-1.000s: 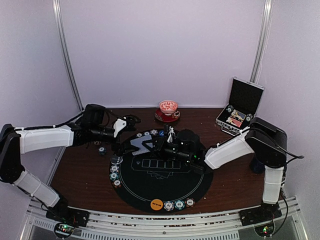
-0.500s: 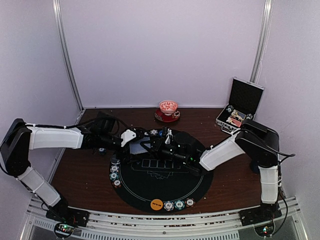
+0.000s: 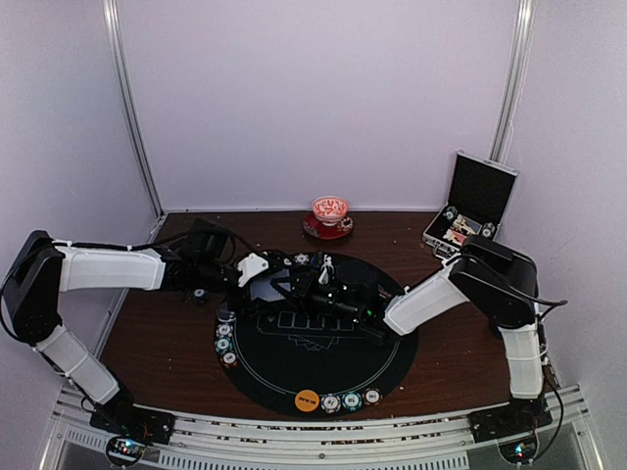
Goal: Distribute texas hold em gaming equipment
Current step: Pass from the right arm to the left, then pick up the poker card from the face-down deck piles.
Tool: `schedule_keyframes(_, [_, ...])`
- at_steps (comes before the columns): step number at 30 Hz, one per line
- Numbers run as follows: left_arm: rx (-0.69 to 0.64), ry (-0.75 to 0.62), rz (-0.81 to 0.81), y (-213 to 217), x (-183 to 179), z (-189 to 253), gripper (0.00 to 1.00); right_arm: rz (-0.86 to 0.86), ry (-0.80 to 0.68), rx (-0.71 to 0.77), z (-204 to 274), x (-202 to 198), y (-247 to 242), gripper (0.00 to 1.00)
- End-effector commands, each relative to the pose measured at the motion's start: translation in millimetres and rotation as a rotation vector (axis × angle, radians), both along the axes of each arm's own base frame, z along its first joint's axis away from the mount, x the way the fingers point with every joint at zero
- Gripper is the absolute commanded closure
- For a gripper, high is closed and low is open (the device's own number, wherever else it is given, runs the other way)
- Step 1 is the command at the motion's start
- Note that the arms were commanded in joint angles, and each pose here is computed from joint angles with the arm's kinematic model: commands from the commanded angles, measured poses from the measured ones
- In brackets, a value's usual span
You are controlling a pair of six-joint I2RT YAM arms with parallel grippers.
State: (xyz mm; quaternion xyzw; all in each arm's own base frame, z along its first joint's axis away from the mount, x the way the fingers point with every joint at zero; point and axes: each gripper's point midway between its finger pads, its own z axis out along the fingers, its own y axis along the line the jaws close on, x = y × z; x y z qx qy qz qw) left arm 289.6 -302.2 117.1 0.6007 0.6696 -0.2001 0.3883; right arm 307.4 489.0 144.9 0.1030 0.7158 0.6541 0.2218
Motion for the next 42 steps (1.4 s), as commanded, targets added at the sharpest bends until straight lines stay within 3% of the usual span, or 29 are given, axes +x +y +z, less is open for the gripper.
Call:
schedule_keyframes(1, [-0.021,-0.014,-0.039,-12.8,0.4,8.8,0.22,-0.001,-0.019,0.049,13.1,0.8,6.3,1.0])
schedule_keyframes(8, [-0.011,-0.003,-0.037,-13.0,1.3,5.6,0.35,0.0,-0.016,0.018,6.9,-1.2,9.8,1.0])
schedule_keyframes(13, [-0.002,0.016,-0.04,-13.9,1.3,2.2,0.52,0.001,-0.012,0.014,3.0,-1.1,10.6,1.0])
schedule_keyframes(16, [0.006,0.028,-0.042,-14.2,1.1,-2.1,0.52,0.009,-0.012,0.015,2.3,-1.3,12.8,0.94])
schedule_keyframes(20, [0.017,0.038,-0.046,-13.5,0.0,-6.1,0.54,0.028,-0.023,0.005,3.6,-2.3,16.0,0.72])
schedule_keyframes(24, [0.044,0.054,-0.062,-10.4,-4.7,-14.3,0.55,0.041,-0.046,-0.046,3.8,-2.3,15.3,0.56])
schedule_keyframes(42, [0.089,0.047,-0.09,-3.5,-11.2,-19.2,0.61,0.105,-0.073,-0.155,-16.8,-12.4,-8.8,0.49])
